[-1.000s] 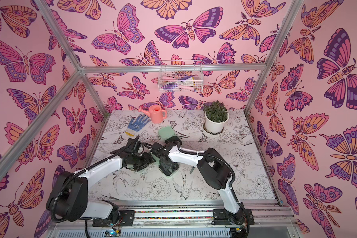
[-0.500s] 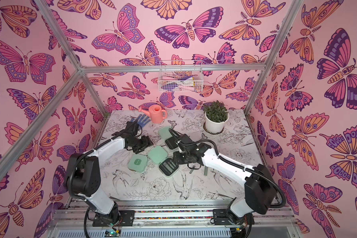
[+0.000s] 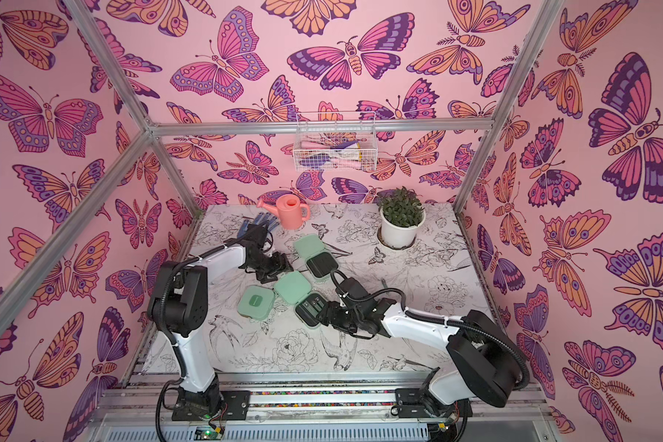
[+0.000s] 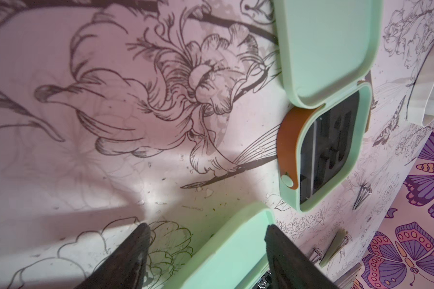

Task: Organize nail clipper sets
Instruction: Close the storage box at the center of the board.

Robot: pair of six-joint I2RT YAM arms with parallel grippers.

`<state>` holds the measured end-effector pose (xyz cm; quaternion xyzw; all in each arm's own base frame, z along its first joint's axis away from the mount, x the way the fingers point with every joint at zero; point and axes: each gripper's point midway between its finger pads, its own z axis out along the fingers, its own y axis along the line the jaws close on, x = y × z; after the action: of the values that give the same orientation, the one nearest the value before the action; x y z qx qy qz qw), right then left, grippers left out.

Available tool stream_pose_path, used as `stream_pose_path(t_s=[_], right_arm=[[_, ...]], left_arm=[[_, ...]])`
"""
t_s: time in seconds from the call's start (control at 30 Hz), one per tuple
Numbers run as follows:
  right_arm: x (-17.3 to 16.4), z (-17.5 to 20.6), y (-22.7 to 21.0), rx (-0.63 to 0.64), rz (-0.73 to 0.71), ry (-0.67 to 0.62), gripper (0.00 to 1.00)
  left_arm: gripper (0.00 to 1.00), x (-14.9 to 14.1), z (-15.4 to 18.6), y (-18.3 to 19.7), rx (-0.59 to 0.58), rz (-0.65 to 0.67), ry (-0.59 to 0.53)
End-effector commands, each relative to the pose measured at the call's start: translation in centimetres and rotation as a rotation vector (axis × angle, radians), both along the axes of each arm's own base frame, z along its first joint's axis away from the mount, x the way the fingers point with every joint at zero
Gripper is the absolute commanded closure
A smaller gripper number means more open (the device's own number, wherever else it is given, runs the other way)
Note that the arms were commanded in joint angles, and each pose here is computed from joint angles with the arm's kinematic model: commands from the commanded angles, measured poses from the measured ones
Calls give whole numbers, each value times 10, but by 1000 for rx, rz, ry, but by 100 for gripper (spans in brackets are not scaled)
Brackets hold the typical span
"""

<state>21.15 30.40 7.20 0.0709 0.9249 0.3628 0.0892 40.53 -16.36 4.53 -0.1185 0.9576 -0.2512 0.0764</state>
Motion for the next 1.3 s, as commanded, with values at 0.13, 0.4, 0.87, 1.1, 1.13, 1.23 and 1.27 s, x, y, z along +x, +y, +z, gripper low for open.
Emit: stream_pose_path(t_s=[0.13,0.4,0.87,1.1,1.13,1.23,1.27], right_arm=[[8,-21,10,66,-139,54,31],[20,-30,3,60,-238,4,31],[30,-44,14,59,-258,2,31],[38,-43,20,50,-245,-22,31],[40,-43,22,51,-242,-26,31],[46,-41,29,59,-226,-46,31],[49,-40,32,61,-220,-53,31]], left_arm=[[26,-9,5,-9,-60,-54,5],[27,-16,10,-17,-127,-68,11],[28,-33,69,-20,-199,-57,-89],[27,-50,83,-32,-237,-86,-110],[27,-52,83,-34,-241,-93,-111],[27,-58,81,-44,-260,-107,-108],[27,-61,81,-48,-270,-113,-106]])
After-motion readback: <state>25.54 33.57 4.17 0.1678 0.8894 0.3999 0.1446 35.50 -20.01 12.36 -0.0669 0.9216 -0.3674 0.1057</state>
